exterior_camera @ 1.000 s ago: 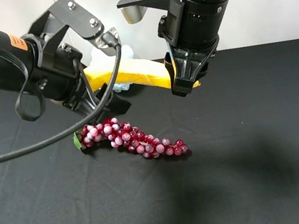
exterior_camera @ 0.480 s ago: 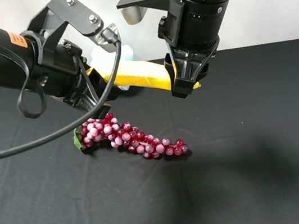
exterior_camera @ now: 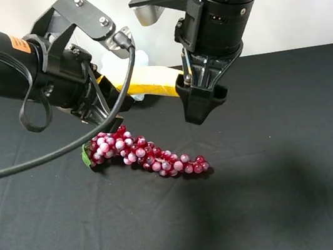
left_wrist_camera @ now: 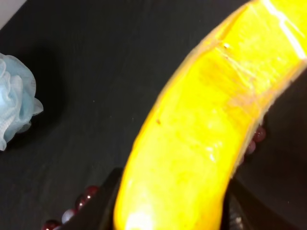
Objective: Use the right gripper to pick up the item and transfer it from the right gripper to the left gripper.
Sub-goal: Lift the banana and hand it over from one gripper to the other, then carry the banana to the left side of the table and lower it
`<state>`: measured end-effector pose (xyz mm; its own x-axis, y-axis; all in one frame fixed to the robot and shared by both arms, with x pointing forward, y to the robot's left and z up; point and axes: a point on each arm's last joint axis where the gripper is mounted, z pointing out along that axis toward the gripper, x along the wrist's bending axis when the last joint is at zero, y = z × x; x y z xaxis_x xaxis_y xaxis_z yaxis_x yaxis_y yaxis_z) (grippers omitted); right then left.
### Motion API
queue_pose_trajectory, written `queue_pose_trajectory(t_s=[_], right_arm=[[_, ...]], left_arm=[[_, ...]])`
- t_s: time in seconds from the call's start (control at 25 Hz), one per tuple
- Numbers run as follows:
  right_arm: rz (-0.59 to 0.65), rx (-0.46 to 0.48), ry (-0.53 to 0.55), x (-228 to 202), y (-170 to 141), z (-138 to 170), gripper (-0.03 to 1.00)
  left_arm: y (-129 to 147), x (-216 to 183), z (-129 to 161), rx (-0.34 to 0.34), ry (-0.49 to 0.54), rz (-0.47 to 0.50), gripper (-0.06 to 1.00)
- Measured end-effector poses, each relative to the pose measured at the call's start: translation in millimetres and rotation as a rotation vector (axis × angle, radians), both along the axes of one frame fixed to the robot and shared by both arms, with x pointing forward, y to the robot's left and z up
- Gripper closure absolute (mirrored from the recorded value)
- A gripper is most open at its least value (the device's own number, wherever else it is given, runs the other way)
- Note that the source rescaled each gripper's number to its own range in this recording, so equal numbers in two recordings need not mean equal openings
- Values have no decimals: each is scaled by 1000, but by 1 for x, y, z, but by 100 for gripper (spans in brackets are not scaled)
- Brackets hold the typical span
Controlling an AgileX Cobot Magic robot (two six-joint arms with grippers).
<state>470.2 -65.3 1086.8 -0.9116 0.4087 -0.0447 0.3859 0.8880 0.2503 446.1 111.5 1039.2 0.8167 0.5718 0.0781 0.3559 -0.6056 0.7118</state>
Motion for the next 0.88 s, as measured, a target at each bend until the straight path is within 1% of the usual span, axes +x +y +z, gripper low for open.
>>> queue_pose_trajectory(t_s=[0.08, 0.2, 0.6, 0.72, 0.88], right_arm=[[-4, 1, 1, 0, 0, 0, 0], [-7, 10, -7, -2, -2, 4, -3], [-86, 114, -82, -21, -21, 45, -3], [-116, 123, -118, -31, -35, 53, -3], [-179, 94, -159, -50, -61, 52, -3]], left_arm=[[0, 0, 0, 0, 0, 0, 94], [0, 0, 0, 0, 0, 0, 94], [0, 0, 0, 0, 0, 0, 94], [0, 0, 0, 0, 0, 0, 94], [0, 0, 0, -1, 1, 1, 94]])
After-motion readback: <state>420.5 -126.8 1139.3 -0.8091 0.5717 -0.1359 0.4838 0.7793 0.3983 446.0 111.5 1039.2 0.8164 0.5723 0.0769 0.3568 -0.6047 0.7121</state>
